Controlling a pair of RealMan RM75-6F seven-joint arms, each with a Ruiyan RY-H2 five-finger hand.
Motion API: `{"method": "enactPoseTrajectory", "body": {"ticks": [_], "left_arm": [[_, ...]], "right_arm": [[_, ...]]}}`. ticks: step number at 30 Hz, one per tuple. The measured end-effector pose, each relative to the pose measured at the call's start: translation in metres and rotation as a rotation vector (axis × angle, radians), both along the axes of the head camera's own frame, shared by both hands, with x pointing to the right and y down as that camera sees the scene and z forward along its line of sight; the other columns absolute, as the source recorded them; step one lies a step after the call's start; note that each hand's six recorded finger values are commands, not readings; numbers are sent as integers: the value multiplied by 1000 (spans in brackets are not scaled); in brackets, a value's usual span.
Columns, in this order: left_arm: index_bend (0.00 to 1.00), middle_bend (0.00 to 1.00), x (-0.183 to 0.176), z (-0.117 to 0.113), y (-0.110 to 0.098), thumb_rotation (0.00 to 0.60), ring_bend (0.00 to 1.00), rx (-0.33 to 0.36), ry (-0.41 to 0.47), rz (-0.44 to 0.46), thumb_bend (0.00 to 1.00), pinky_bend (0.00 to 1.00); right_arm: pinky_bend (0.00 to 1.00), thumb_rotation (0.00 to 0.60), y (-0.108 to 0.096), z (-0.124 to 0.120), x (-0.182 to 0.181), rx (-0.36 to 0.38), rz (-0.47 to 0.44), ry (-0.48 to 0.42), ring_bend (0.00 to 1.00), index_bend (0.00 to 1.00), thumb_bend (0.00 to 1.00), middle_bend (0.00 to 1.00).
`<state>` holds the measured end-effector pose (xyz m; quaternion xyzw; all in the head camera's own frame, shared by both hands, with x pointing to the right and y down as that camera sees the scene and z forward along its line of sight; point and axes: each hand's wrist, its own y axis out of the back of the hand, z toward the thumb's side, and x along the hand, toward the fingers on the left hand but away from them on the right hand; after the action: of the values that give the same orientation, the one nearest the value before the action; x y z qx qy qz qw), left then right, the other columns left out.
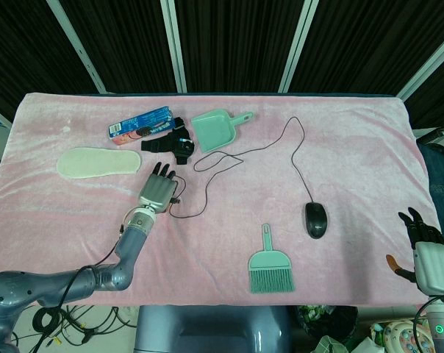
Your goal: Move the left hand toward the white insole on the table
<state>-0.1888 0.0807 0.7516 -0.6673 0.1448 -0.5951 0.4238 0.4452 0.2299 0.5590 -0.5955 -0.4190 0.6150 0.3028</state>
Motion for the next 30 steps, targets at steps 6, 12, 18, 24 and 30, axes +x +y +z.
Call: {"method": "enactPoseTrajectory", "body": {"ticks": [6, 12, 18, 24, 30], "left_arm": [[485, 179, 2, 2, 2, 600, 0, -4, -7, 9, 319, 0], [500, 181, 2, 5, 3, 600, 0, -8, -15, 10, 320, 0], [533, 190, 2, 7, 4, 600, 0, -8, -22, 16, 327, 0], [550, 198, 4, 6, 3, 600, 0, -4, -19, 14, 362, 0], [558, 198, 2, 5, 2, 600, 0, 0, -17, 5, 372, 0]], "right_arm": [[177, 600, 0, 0, 0, 0, 0, 0, 185, 129, 178, 36], [177, 600, 0, 0, 0, 1, 3, -4, 185, 129, 178, 37], [177, 600, 0, 0, 0, 1, 4, -6, 185, 129, 178, 37], [177, 600, 0, 0, 0, 1, 7, -10, 185, 129, 178, 37], [177, 600, -1, 0, 0, 0, 7, -12, 185, 129, 179, 37]]}}
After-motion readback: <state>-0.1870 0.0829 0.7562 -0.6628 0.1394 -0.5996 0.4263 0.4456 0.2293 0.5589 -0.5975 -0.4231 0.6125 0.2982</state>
